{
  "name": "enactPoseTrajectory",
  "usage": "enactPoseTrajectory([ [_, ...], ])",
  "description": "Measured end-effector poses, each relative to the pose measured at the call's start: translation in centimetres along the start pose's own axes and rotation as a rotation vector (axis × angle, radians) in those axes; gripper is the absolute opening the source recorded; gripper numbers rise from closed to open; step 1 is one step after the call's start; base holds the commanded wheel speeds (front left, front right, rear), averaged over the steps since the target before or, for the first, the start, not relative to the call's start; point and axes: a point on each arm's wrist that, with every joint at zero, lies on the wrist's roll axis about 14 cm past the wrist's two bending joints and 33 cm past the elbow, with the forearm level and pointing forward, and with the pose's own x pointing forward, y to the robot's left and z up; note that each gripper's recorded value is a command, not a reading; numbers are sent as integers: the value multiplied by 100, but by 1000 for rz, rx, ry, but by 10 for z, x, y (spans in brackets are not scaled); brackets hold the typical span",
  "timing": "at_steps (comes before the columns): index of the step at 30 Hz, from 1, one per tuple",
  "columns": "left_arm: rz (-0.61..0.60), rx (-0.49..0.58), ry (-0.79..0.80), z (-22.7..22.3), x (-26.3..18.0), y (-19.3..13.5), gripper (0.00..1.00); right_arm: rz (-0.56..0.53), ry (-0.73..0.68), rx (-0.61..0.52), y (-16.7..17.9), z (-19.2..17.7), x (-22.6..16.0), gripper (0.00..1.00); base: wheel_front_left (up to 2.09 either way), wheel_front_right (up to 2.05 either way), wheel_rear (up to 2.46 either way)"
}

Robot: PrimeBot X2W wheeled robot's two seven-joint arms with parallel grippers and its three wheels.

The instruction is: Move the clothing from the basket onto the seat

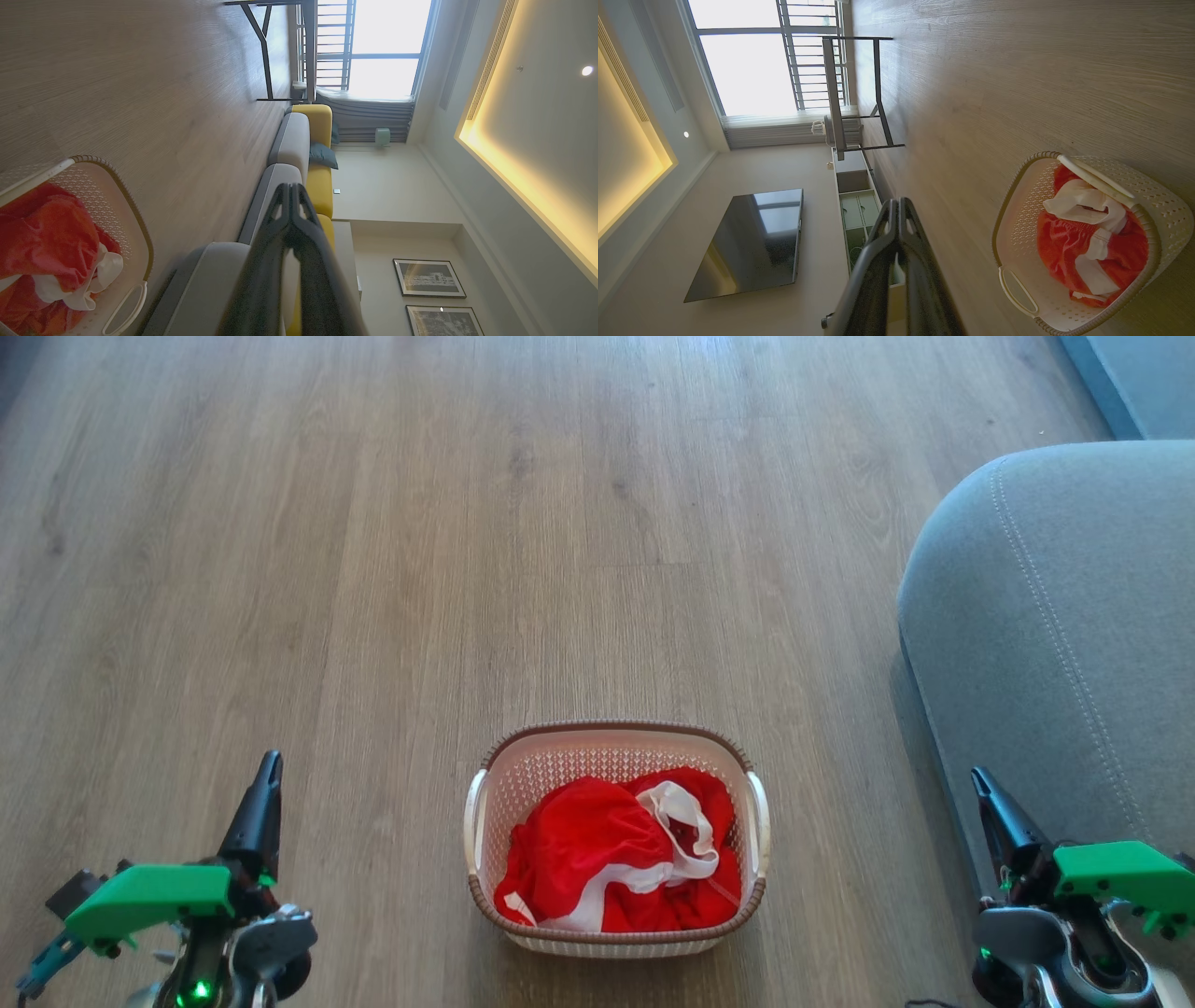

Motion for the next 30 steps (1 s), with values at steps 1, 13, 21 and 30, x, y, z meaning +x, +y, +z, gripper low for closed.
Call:
enactPoseTrajectory([
  [1, 0, 0, 0, 0, 0, 0, 0, 0, 0, 0, 0, 0, 0, 0, 0, 0, 0],
  [13, 0, 0, 0, 0, 0, 0, 0, 0, 0, 0, 0, 0, 0, 0, 0, 0, 0],
  [21, 0, 0, 0, 0, 0, 0, 0, 0, 0, 0, 0, 0, 0, 0, 0, 0, 0],
  [30, 0, 0, 0, 0, 0, 0, 0, 0, 0, 0, 0, 0, 0, 0, 0, 0, 0],
])
